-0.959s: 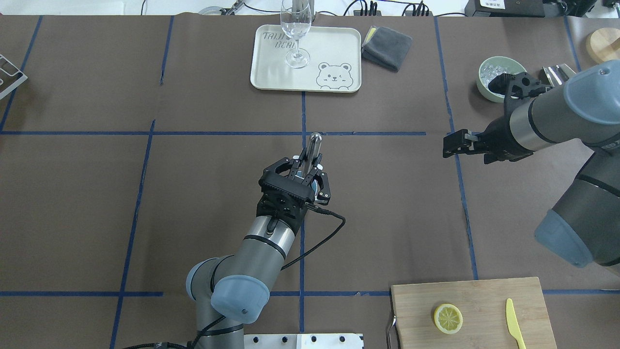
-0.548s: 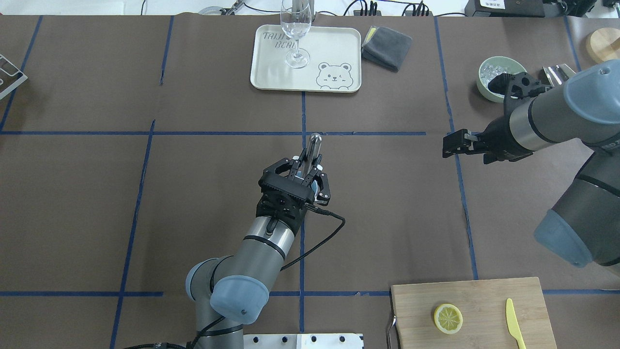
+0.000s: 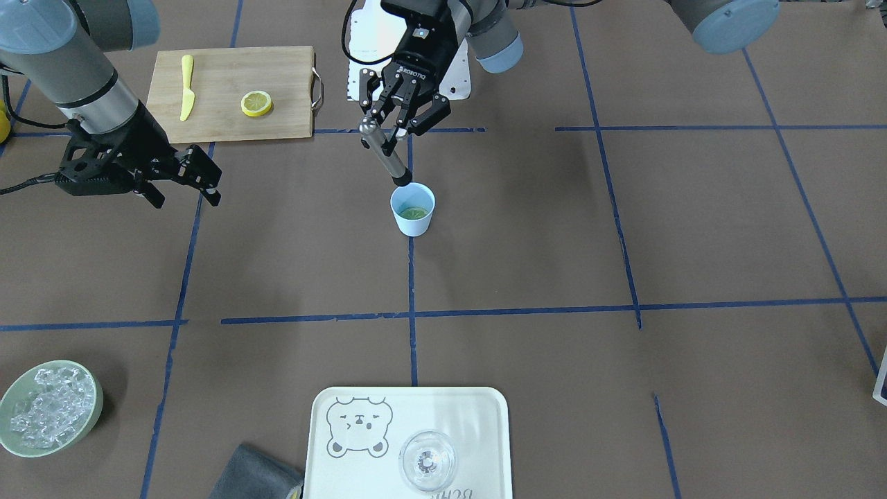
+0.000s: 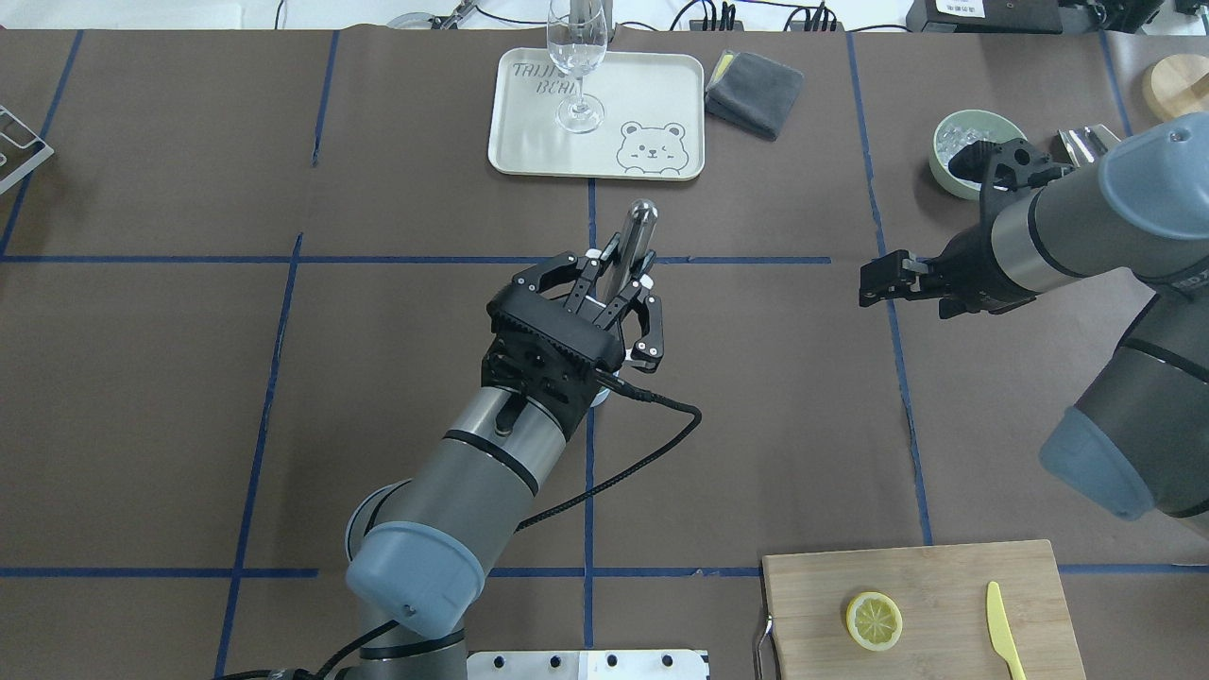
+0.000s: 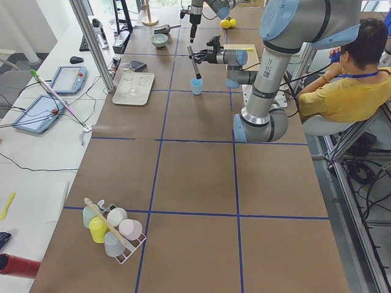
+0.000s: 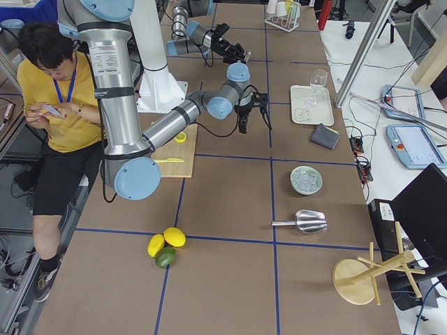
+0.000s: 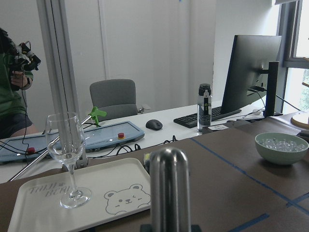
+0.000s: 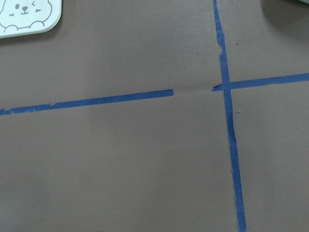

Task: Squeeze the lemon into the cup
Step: 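Lift the muddler out of the cup and carry it back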

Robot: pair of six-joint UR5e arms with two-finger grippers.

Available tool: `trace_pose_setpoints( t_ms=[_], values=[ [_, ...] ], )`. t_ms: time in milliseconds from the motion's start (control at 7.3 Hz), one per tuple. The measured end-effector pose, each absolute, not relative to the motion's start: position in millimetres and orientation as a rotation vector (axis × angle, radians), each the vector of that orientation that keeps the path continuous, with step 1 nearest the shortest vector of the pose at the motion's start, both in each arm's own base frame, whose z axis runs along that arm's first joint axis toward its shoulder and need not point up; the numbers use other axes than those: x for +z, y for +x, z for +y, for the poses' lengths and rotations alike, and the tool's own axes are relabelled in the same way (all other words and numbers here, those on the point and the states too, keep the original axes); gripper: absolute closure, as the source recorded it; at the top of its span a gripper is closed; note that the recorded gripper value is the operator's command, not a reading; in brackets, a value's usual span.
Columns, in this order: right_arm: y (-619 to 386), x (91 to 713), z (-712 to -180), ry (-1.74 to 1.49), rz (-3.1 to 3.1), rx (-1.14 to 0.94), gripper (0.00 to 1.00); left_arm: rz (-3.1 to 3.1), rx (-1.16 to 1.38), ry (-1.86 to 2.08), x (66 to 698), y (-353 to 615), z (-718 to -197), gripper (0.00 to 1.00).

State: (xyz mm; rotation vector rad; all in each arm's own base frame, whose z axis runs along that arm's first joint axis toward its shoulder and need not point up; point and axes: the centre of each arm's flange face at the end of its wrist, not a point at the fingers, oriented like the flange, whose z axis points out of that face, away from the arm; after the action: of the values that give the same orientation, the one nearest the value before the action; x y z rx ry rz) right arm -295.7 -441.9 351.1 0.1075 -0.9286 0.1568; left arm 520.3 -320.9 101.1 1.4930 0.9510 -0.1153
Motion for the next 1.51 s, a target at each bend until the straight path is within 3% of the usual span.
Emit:
trace_pose_setpoints(
  t_ms=[411,959,1508],
  values=[
    [-297.4,353.1,-442.5,0.103,-0.926,0.157,0.0,1.068,-0.107,1.428,107.2,499.4,-336.7,1.0],
    [-297.9,351.9,-442.1,0.103,-0.928,0.158,0.0,0.984,0.245,1.172,146.8,431.9,-427.5,1.0],
    [-293.7,358.3,-443.5,0.106,-0.917,0.156,0.0,0.857,0.34,0.586,268.0,325.3,-502.4,1.0]
  ],
)
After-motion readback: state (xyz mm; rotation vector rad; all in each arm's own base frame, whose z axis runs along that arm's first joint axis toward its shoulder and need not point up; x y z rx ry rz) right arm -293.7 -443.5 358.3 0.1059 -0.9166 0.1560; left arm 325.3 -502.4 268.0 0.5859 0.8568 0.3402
